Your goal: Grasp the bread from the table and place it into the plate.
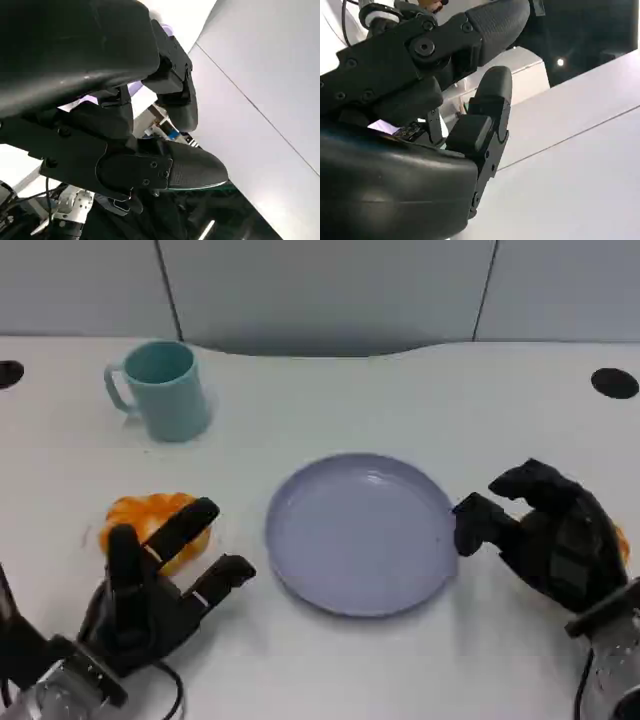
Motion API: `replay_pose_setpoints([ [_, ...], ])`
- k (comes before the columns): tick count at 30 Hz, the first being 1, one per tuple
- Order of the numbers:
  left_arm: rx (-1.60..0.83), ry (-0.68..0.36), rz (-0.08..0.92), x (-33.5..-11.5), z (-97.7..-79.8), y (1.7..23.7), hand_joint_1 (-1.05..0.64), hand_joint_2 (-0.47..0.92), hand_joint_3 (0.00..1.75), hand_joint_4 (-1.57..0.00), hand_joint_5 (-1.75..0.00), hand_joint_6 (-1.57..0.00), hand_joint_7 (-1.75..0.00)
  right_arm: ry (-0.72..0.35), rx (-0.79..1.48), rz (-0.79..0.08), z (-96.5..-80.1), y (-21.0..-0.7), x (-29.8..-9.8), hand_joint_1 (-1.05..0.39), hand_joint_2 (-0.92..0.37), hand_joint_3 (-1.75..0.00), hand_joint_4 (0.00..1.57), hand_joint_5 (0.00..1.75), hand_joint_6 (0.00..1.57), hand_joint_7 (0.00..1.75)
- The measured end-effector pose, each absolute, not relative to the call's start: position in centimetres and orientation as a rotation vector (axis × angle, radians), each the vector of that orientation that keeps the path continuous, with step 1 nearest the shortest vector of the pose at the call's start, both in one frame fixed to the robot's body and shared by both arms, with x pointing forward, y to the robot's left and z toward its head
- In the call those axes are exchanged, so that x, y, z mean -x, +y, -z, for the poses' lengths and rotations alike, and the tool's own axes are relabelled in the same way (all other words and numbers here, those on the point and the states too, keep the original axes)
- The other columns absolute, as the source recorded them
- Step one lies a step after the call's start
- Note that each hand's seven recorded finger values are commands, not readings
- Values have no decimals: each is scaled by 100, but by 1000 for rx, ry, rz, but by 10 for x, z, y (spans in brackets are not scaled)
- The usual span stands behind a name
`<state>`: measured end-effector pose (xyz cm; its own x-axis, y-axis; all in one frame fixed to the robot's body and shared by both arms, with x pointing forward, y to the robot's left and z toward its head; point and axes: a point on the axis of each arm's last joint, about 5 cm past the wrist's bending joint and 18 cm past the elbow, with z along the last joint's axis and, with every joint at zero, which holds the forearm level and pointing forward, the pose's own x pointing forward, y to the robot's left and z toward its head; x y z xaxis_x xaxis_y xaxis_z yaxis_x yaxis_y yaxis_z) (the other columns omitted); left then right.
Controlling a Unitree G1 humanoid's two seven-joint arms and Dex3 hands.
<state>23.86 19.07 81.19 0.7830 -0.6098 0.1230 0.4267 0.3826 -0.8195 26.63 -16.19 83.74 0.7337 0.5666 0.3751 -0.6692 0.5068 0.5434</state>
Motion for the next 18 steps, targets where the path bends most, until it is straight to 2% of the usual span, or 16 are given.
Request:
replay_pose_setpoints([
  [4,976,217,665,-238,-811,191,-96,92,33,-41,-136,-50,-88,-157,-728,-748,-837,-161,-266,-41,-84,0,76,143,103,45],
  [9,979,220,664,-238,-811,191,-96,92,34,-40,-136,-51,-88,-154,-728,-742,-837,-161,-266,-45,-82,0,77,146,105,46],
  [14,980,222,666,-238,-811,191,-97,92,35,-39,-136,-50,-87,-145,-725,-742,-838,-161,-267,-45,-85,-1,72,150,101,48],
  [18,978,218,674,-241,-813,191,-97,92,37,-35,-139,-48,-88,-144,-724,-746,-837,-161,-266,-46,-82,0,77,145,103,48],
])
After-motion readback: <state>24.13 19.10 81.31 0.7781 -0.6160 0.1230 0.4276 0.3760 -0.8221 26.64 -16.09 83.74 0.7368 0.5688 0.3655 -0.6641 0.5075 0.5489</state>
